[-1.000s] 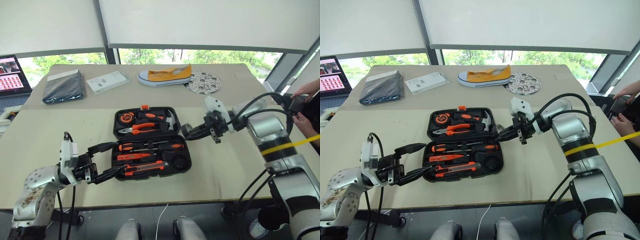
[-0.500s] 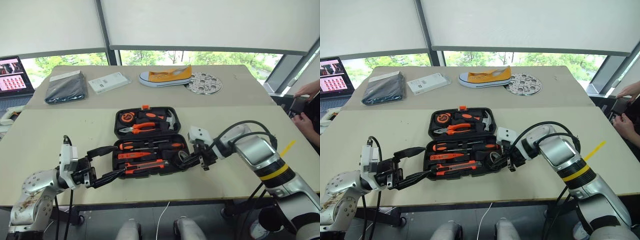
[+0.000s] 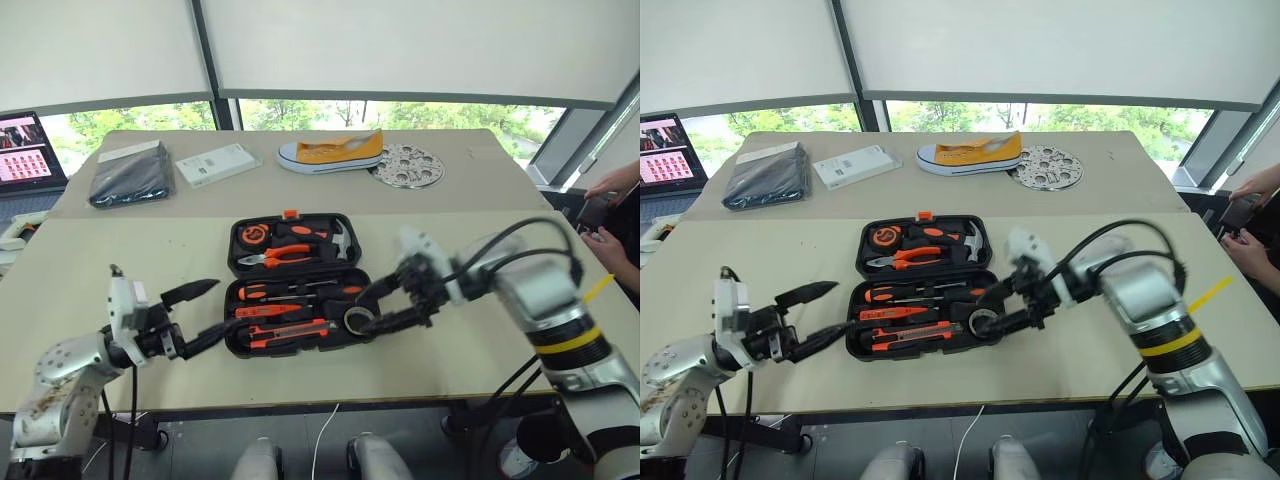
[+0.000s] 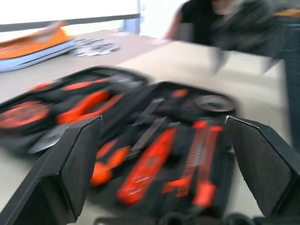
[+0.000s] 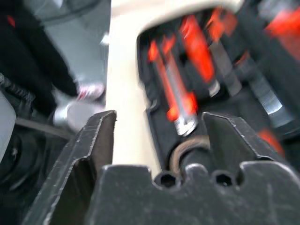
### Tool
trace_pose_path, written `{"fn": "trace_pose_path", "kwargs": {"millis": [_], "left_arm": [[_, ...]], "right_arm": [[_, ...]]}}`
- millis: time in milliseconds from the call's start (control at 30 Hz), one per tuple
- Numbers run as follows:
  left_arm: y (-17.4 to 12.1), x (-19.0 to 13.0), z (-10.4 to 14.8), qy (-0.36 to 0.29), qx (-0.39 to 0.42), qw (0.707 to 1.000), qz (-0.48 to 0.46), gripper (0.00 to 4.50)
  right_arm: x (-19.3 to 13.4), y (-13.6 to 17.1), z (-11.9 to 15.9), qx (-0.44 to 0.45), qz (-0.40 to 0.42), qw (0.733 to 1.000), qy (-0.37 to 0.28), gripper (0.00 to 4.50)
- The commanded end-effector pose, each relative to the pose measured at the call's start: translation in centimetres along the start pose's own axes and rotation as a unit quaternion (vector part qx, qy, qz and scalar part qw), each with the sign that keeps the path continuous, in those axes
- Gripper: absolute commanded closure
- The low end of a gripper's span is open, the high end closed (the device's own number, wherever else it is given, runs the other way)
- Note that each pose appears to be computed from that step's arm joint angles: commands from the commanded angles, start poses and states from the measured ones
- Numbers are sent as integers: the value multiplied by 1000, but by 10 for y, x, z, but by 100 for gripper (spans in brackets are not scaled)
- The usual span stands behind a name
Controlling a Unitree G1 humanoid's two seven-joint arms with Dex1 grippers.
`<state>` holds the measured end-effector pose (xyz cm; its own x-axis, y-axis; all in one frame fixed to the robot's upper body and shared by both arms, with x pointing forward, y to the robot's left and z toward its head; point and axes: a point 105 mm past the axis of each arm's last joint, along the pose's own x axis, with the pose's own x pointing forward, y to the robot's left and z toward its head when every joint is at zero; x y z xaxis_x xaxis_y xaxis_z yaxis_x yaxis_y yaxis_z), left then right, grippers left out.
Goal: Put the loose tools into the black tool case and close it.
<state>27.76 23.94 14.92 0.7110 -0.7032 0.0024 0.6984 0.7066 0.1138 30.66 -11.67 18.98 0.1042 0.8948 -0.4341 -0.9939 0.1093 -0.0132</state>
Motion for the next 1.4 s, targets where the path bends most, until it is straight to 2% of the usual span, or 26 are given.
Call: {"fn": "trace_pose_path", "kwargs": {"millis": [33,67,100,200,300,367,500,700,900,1133,1267,1333,1400], "left_arm": [[34,-3,-5,35,7,994,105,159],[43,-1,-13,55,5,990,130,204],[50,2,-21,78,5,985,152,231],[58,17,-33,105,-6,980,168,340],[52,39,-39,117,-29,983,140,449],[48,50,-43,125,-40,984,121,450],[38,71,-45,127,-45,988,81,450],[20,93,-49,135,-34,990,13,450],[-10,113,-42,112,-19,991,-68,450],[-40,106,-37,114,-13,987,-109,450],[-41,102,-38,120,-26,988,-95,450],[-31,96,-38,121,-26,990,-73,450],[-15,86,-33,115,-11,992,-51,450]], "right_arm": [[-15,-47,-15,-4,-159,987,4,129],[-16,-60,-27,-15,-200,979,28,160],[-16,-69,-37,-25,-227,972,49,179],[-7,-79,-58,-45,-235,967,91,283],[4,-93,-63,-68,-247,962,92,393],[15,-97,-63,-73,-237,966,75,443],[32,-104,-58,-91,-232,967,45,443],[45,-93,-51,-100,-192,976,13,443],[32,-58,-62,-67,-141,988,18,443],[12,-32,-79,-33,-164,985,53,443],[0,-26,-92,-25,-181,980,74,443],[-6,-21,-98,-30,-177,979,95,443],[-17,-22,-92,-8,-201,977,71,443]]}}
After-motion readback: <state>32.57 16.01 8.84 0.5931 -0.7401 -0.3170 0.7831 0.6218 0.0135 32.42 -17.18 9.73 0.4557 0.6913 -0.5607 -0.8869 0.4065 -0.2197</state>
